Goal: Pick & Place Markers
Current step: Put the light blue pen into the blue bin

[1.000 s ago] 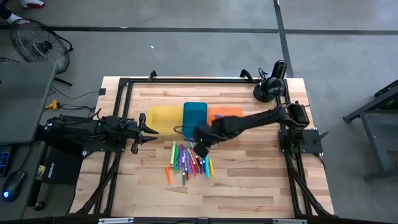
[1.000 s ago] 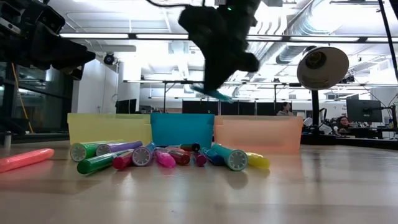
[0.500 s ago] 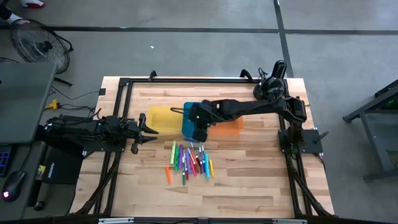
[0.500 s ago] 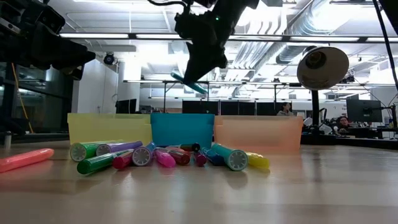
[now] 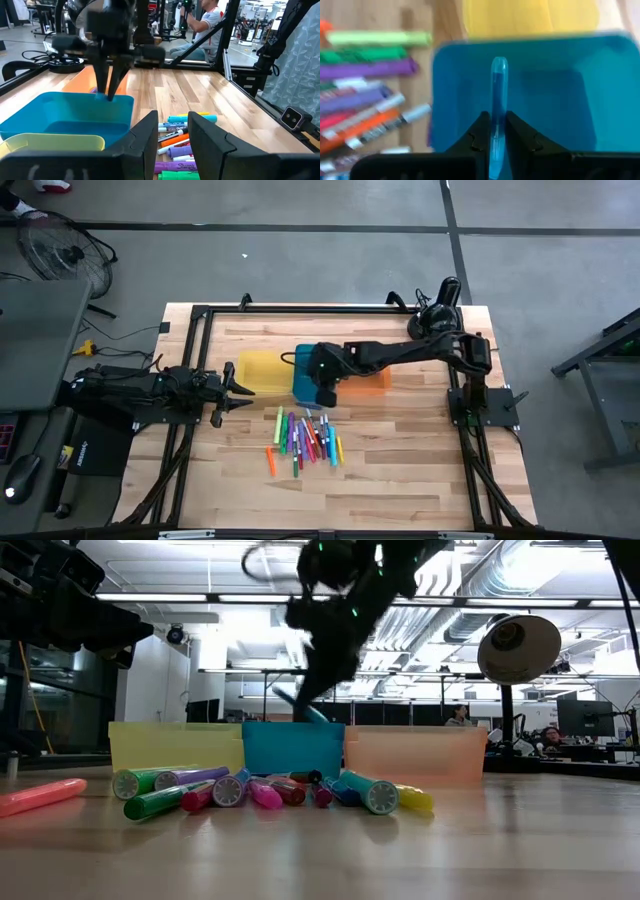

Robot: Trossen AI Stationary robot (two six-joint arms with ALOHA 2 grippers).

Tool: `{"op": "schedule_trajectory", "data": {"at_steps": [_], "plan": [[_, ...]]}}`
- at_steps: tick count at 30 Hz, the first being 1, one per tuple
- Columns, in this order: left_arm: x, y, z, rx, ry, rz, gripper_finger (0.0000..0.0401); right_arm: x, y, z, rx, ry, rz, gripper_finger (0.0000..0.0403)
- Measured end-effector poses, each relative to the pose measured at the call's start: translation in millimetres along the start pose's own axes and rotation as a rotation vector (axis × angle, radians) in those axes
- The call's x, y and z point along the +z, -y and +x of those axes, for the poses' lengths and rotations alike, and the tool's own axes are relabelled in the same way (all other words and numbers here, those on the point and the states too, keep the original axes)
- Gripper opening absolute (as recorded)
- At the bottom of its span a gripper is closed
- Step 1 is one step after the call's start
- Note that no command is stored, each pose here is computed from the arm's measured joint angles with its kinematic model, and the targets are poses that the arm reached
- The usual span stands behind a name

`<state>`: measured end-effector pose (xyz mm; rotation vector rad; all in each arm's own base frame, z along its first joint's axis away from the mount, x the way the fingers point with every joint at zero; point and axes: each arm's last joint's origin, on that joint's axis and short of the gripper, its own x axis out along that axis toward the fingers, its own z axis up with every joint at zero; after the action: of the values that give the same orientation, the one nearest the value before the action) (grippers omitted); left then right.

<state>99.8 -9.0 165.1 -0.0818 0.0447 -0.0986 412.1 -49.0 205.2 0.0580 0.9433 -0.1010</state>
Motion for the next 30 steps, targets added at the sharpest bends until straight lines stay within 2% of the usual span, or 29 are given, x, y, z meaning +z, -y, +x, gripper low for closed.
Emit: {"op": "schedule_trajectory", "data": {"at_steps": [7,22,30], "plan": [[0,0,0,0.000,0.000,0.000,0.0104,-14,4,11,0.032,0.015,0.007,0.0032],[0,0,0,0.000,0.000,0.000,0.0104,-15,2,14,0.071,0.043,0.008,0.0038],[0,0,0,0.000,0.000,0.000,0.0104,-15,2,14,0.093,0.043,0.011,0.0082]]}}
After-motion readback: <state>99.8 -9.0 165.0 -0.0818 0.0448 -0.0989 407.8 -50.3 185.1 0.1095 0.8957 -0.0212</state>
